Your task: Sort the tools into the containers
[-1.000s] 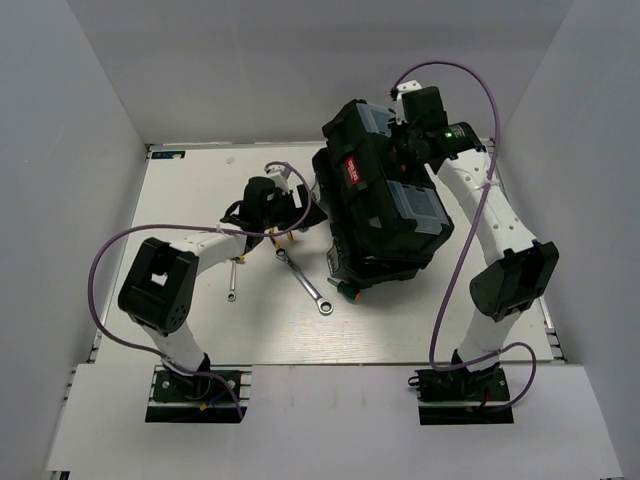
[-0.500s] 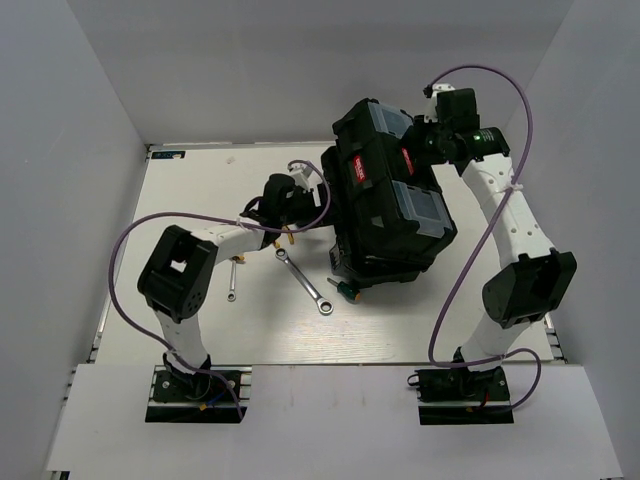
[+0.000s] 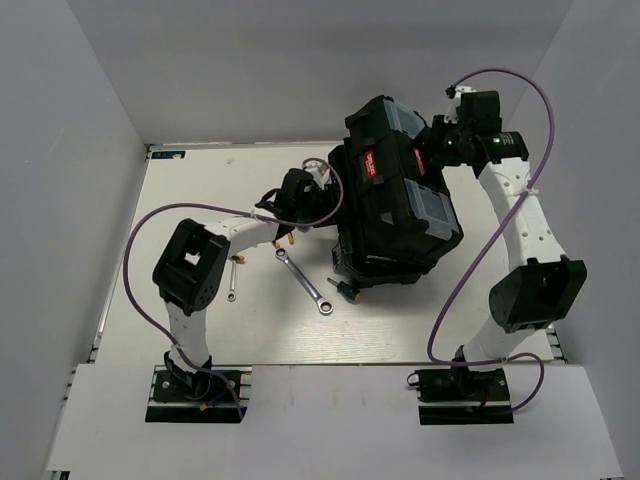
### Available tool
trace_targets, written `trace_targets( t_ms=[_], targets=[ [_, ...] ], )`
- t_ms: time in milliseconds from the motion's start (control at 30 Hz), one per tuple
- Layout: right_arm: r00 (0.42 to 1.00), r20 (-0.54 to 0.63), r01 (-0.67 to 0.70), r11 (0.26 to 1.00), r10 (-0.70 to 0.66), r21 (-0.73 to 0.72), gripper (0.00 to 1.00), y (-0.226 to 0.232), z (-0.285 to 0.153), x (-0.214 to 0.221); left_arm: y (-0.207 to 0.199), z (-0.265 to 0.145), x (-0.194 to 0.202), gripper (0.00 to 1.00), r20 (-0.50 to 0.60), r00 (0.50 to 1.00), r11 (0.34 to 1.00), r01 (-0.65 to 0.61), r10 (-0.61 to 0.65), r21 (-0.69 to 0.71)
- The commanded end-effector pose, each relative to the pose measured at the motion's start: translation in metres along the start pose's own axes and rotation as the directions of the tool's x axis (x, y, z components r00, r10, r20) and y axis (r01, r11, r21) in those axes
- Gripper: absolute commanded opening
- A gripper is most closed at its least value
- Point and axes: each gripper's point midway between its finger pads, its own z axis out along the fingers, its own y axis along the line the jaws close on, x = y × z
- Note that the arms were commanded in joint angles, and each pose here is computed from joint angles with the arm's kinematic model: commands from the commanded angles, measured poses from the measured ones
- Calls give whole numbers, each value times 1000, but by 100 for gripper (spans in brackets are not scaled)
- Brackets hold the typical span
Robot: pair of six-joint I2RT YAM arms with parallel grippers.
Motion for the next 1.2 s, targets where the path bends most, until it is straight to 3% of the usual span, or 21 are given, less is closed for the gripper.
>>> trace_targets(
  t_ms=[0, 67, 300, 767, 1067, 1167],
  targets=[
    [953, 301, 0, 990, -43, 140, 0, -38, -57, -73, 20, -5, 9, 35, -49, 999, 994, -24, 19, -106],
    [944, 326, 3, 985, -61, 175, 0, -49, -65, -77, 24, -4, 1, 29, -43, 999, 992, -28, 23, -123],
    [955, 287, -23, 947, -74, 321, 0, -117, -61, -48, 49, -3, -14, 29, -45, 999, 975, -40, 31, -219],
    [996, 83, -23, 873, -21, 488, 0, -221, -41, 12, 85, -15, -33, 28, -21, 1000, 960, -4, -2, -279],
    [992, -122, 99, 816, -36, 569, 0, -260, -26, 41, 109, -24, -36, 28, -18, 999, 957, 27, -34, -290],
    [991, -111, 118, 846, -70, 521, 46, -251, -28, 32, 108, -20, -36, 28, -16, 999, 960, 35, -41, -276]
  ],
)
